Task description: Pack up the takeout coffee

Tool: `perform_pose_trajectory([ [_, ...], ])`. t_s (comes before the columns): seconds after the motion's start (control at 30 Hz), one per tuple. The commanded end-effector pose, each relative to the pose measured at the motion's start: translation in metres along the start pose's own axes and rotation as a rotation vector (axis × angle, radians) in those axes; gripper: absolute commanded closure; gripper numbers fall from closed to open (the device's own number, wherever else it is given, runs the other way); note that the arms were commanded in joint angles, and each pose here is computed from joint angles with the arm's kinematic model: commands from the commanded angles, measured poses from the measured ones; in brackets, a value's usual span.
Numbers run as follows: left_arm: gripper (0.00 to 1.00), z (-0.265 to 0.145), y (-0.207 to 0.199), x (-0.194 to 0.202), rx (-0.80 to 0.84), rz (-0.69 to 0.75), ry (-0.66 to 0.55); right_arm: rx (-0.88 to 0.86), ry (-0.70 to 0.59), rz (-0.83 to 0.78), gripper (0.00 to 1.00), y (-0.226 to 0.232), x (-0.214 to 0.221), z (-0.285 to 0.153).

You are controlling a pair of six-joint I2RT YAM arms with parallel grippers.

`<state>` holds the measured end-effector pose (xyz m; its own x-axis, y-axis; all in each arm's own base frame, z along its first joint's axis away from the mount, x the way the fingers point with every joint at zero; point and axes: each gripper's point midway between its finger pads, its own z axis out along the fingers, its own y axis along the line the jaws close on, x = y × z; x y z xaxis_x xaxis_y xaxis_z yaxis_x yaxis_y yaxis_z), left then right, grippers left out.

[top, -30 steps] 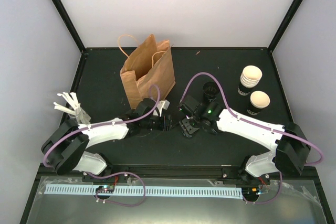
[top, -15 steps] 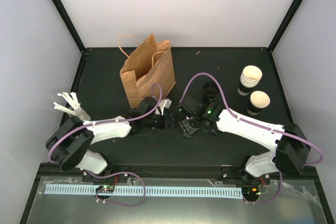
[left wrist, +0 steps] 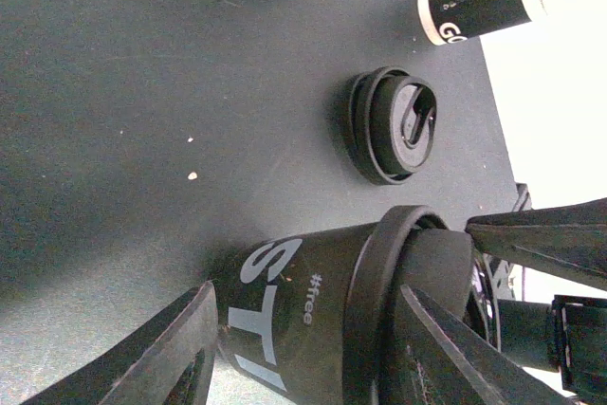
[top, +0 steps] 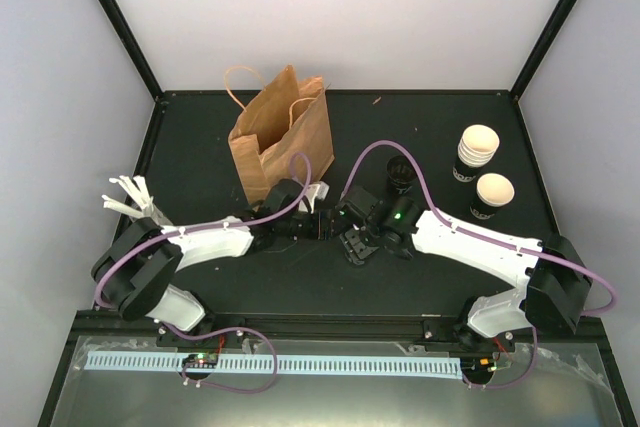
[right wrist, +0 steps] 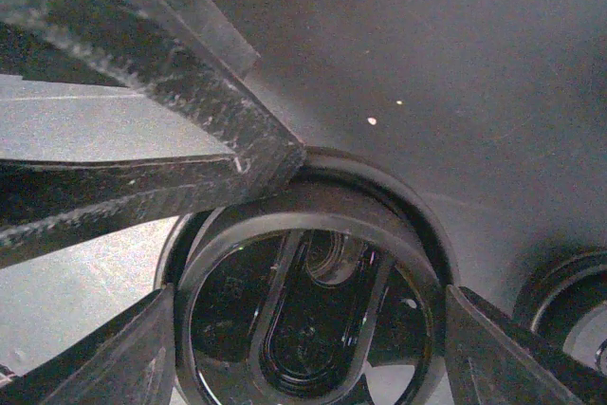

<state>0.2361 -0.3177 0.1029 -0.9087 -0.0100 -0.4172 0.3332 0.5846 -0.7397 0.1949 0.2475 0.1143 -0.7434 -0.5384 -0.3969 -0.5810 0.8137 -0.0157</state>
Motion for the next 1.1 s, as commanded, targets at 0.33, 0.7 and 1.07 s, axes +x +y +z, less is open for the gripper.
perform_pose_trajectory([
  [0.33,0.47,0.008,0.013,0.0,-0.076,-0.016,0.029,-0.071,0.205,-0.005,0.44,0.016,0.054,0.017],
  [0.7,0.47,0.011,0.028,0.016,-0.108,-0.043,0.072,-0.078,0.229,0.014,0.44,0.02,0.062,0.025],
  [1.07,0.48,0.013,0.04,0.032,-0.131,-0.062,0.1,-0.065,0.276,0.011,0.44,0.021,0.071,0.033],
])
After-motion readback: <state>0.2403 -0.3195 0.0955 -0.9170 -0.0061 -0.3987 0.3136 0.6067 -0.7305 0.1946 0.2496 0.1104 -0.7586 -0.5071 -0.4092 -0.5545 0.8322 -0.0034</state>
